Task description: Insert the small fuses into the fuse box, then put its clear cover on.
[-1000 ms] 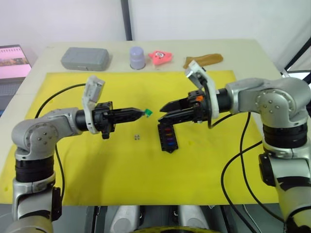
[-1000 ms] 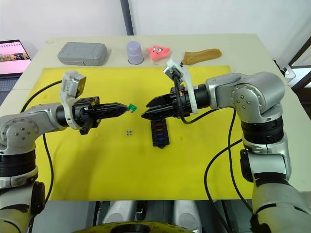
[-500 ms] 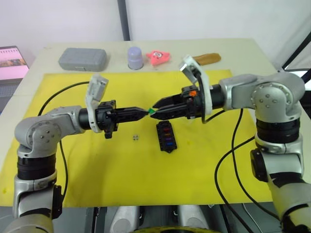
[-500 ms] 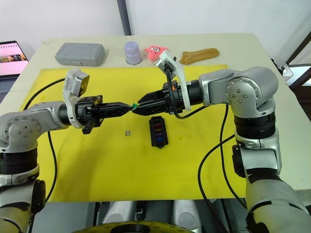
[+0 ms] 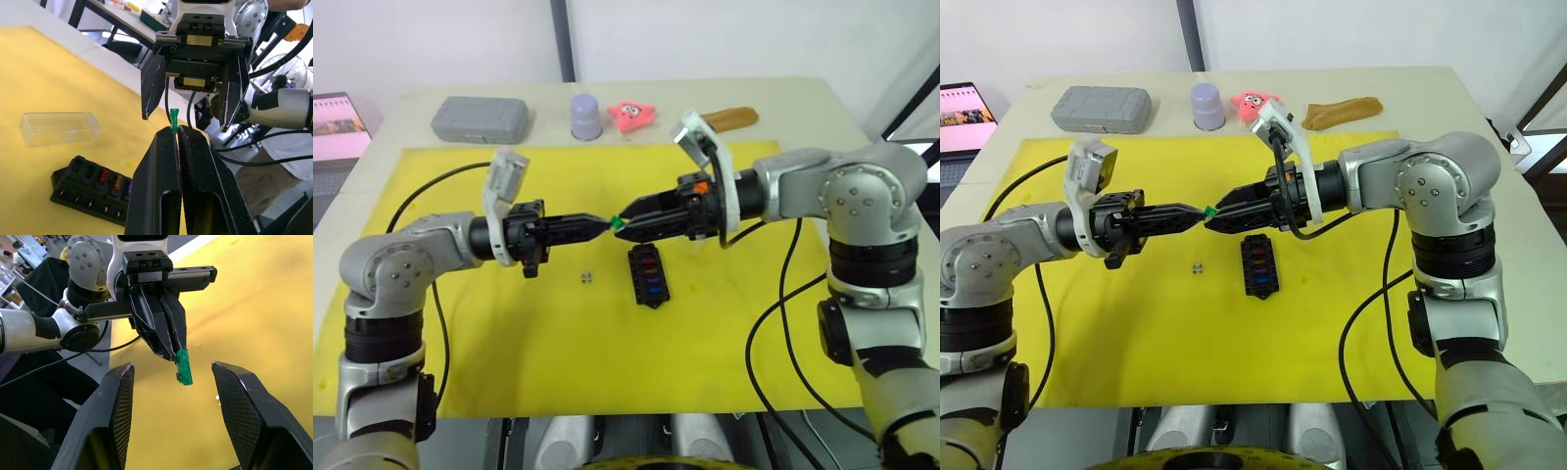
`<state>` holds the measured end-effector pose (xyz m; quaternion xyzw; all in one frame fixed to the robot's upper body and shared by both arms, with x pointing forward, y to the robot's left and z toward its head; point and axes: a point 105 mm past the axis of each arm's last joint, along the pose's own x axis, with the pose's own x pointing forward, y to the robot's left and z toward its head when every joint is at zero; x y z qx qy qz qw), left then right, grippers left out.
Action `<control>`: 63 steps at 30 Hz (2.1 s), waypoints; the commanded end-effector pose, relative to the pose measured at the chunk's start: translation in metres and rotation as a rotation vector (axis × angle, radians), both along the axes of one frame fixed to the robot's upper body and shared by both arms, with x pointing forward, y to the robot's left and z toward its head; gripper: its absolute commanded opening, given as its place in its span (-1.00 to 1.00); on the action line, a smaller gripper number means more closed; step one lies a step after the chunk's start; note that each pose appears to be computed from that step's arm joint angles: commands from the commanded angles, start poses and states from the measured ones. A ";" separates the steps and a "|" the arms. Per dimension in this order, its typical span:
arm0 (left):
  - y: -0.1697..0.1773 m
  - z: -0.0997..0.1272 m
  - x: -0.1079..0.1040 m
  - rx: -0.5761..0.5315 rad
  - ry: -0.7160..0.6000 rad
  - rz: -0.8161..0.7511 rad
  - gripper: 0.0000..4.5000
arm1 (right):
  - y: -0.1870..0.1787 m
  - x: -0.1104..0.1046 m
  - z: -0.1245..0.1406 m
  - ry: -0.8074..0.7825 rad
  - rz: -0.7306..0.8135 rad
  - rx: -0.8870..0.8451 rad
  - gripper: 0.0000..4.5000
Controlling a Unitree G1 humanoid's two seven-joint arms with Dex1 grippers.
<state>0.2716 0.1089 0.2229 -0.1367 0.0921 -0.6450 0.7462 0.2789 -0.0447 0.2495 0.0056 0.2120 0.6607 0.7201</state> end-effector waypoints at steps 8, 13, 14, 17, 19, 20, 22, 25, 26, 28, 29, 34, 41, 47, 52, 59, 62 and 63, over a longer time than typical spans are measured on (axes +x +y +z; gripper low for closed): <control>0.002 0.007 -0.003 -0.016 -0.042 -0.004 -1.00 | 0.001 -0.007 0.008 -0.044 0.033 0.011 -0.60; 0.002 0.007 -0.002 -0.017 -0.042 0.001 -1.00 | 0.002 -0.007 0.007 -0.046 0.034 0.005 -0.98; 0.003 0.007 -0.002 -0.018 -0.042 0.001 -1.00 | 0.002 -0.007 0.007 -0.046 0.034 0.005 -0.98; 0.003 0.006 -0.002 -0.016 -0.040 0.001 -1.00 | 0.002 -0.006 0.007 -0.048 0.033 0.005 -0.98; 0.004 0.003 -0.001 0.003 -0.030 0.007 -1.00 | 0.002 -0.006 0.007 -0.058 0.032 -0.004 -0.98; 0.004 -0.001 0.001 0.037 -0.027 0.023 -1.00 | 0.001 -0.006 0.007 -0.073 0.031 -0.017 -0.98; 0.005 -0.007 0.003 0.087 -0.030 0.035 -0.71 | 0.001 -0.004 0.006 -0.111 0.025 -0.057 -1.00; 0.005 -0.025 0.004 0.214 -0.078 0.043 -0.14 | -0.004 0.005 -0.005 -0.240 0.003 -0.203 -1.00; 0.005 -0.031 0.004 0.252 -0.097 0.044 0.11 | -0.006 0.008 -0.010 -0.284 0.004 -0.254 -1.00; 0.003 -0.045 0.006 0.330 -0.146 0.054 0.50 | -0.011 0.015 -0.021 -0.379 0.017 -0.357 -1.00; 0.001 -0.055 0.008 0.382 -0.192 0.055 0.72 | -0.014 0.019 -0.029 -0.431 0.036 -0.419 -1.00; -0.010 -0.088 0.015 0.506 -0.364 0.058 0.98 | -0.016 0.028 -0.049 -0.553 0.130 -0.557 -1.00; -0.026 -0.095 0.020 0.508 -0.451 0.053 0.98 | -0.013 0.040 -0.052 -0.627 0.163 -0.607 -1.00; -0.027 -0.098 0.026 0.528 -0.473 0.065 0.98 | -0.015 0.044 -0.051 -0.646 0.171 -0.624 -1.00; -0.030 -0.097 0.030 0.527 -0.490 0.071 0.98 | -0.017 0.043 -0.049 -0.649 0.181 -0.631 -1.00; -0.032 -0.096 0.032 0.529 -0.508 0.068 0.98 | -0.018 0.040 -0.052 -0.645 0.205 -0.640 -1.00; -0.032 -0.096 0.032 0.531 -0.511 0.068 0.98 | -0.018 0.039 -0.052 -0.645 0.211 -0.641 -1.00; -0.033 -0.096 0.032 0.532 -0.513 0.068 0.98 | -0.018 0.039 -0.052 -0.645 0.211 -0.643 -1.00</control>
